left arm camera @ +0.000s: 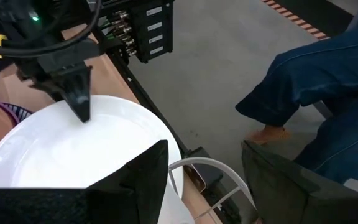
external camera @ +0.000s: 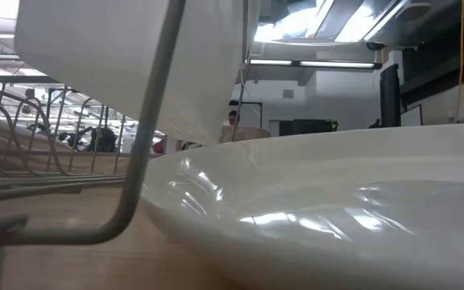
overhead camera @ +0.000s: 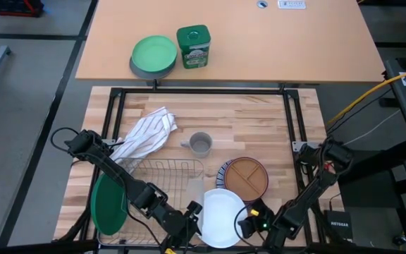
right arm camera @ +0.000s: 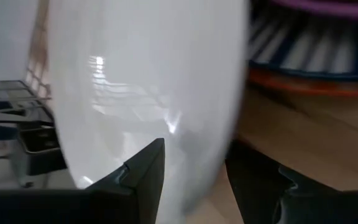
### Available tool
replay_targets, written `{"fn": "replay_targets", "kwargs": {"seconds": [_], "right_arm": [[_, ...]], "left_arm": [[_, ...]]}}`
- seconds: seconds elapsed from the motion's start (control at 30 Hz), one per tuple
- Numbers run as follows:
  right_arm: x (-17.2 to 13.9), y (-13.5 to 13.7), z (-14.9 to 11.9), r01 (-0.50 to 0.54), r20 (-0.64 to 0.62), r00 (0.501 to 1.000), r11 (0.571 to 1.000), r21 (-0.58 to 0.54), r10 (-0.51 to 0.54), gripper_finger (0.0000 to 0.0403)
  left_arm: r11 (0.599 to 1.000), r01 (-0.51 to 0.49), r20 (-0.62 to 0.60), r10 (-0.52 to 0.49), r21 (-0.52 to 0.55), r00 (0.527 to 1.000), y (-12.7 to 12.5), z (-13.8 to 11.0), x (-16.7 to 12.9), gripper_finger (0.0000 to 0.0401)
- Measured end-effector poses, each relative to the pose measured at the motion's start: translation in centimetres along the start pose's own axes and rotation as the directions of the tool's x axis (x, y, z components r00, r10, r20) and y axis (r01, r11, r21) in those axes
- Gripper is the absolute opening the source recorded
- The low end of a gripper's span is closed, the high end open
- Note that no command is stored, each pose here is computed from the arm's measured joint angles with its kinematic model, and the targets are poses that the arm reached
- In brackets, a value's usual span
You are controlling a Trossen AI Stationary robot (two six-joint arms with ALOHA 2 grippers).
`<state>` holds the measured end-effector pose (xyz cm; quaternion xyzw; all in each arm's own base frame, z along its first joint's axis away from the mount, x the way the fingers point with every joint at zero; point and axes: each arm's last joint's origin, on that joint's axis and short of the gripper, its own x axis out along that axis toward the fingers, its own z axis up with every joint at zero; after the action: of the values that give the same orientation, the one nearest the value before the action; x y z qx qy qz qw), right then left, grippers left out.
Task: Sort dishes
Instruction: Put the white plate into the dish rack
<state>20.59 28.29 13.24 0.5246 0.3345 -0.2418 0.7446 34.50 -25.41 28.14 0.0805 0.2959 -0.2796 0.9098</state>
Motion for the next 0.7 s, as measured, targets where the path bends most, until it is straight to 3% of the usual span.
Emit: {"fn": "replay_targets", "kwargs": {"seconds": [0.4,0.7], "right_arm": [[2.7,0.1,-1.3,-0.12,0.034,0.992,0.991,0.066,0.118,0.017],[3.9,1.0,0.2,-0.117,0.037,0.992,0.993,-0.012,0.117,0.0154]], "left_arm": [[1.0,0.0,0.001,0.0,0.016,1.0,0.0,0.0,0.0,0.0194],[1.0,0.0,-0.002,0.0,0.016,1.0,0.0,0.0,0.0,0.0194]]}}
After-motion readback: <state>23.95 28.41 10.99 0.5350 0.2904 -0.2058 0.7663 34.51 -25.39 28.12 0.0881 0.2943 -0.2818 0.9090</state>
